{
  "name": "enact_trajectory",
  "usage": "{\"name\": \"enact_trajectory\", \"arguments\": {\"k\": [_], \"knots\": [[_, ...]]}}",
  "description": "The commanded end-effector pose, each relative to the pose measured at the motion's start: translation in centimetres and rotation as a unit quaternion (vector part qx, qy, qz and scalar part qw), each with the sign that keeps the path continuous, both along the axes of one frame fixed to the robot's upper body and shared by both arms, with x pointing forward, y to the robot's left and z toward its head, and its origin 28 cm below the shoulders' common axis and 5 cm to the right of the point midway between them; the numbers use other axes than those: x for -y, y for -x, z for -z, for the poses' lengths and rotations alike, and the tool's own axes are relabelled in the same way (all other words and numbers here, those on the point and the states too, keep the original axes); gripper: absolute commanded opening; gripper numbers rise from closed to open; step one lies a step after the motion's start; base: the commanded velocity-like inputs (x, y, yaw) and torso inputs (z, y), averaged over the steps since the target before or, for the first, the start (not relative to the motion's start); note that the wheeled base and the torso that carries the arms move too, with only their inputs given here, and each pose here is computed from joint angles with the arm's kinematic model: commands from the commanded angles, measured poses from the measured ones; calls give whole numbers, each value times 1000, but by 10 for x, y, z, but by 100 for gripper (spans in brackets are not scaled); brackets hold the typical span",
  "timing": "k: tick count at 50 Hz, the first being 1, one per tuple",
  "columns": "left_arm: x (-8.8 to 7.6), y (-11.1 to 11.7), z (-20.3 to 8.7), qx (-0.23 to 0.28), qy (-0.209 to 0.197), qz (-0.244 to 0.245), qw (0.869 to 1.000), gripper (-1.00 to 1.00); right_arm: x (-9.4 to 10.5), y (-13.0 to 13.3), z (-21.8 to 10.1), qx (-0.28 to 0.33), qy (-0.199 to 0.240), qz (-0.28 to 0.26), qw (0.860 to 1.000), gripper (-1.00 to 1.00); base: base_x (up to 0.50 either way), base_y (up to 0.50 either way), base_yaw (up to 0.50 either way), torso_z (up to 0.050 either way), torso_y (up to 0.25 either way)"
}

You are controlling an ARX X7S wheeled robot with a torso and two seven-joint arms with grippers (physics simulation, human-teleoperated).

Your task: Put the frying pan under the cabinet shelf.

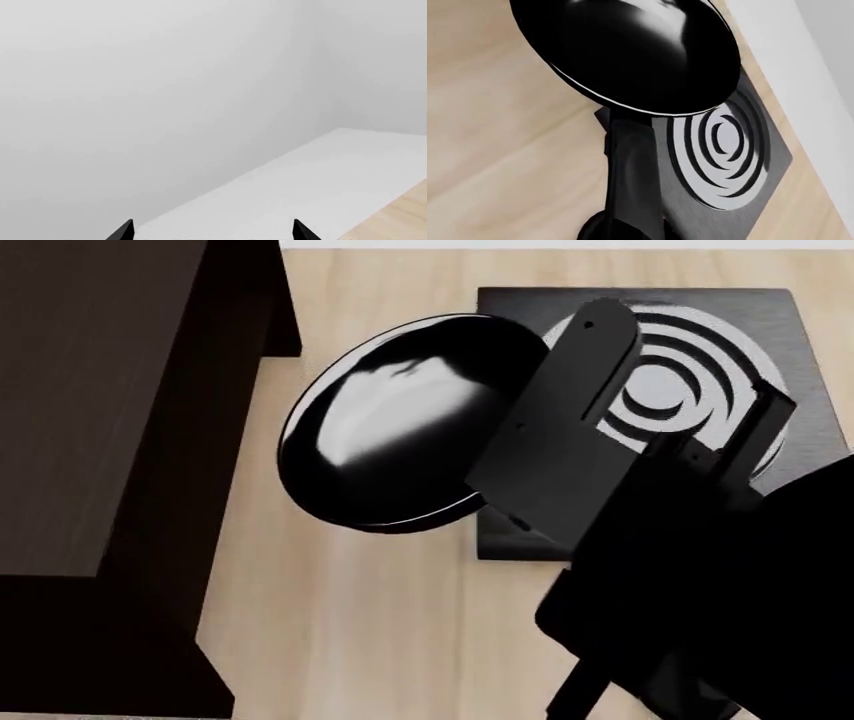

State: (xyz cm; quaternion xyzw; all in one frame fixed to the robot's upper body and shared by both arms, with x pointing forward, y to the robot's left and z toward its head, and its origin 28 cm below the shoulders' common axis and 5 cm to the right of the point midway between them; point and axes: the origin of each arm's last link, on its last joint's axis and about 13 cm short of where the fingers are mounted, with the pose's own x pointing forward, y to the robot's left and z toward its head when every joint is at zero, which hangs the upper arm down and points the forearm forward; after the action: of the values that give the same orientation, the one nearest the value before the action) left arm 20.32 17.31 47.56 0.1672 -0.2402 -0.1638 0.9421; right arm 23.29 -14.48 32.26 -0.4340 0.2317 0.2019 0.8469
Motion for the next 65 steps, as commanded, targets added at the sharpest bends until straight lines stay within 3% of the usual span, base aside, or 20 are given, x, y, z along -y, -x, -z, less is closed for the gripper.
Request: {"name": "enact_trajectory", "arguments": {"k": [1,47,65], "knots": [[-1,0,1,-2,-1,0,1000,100,0,-15,6,52,-11,6,999,-100,0,0,0,0,0],[-3,-2,7,-14,2,2,1000,100,-12,-50,48,-6,-4,-15,1000,-100,0,0,0,1,1],[0,0,7,-15,-6,0,1000,100,-21,-70,75,-26,-30,-34,999,-100,0,0,0,0,1]]}}
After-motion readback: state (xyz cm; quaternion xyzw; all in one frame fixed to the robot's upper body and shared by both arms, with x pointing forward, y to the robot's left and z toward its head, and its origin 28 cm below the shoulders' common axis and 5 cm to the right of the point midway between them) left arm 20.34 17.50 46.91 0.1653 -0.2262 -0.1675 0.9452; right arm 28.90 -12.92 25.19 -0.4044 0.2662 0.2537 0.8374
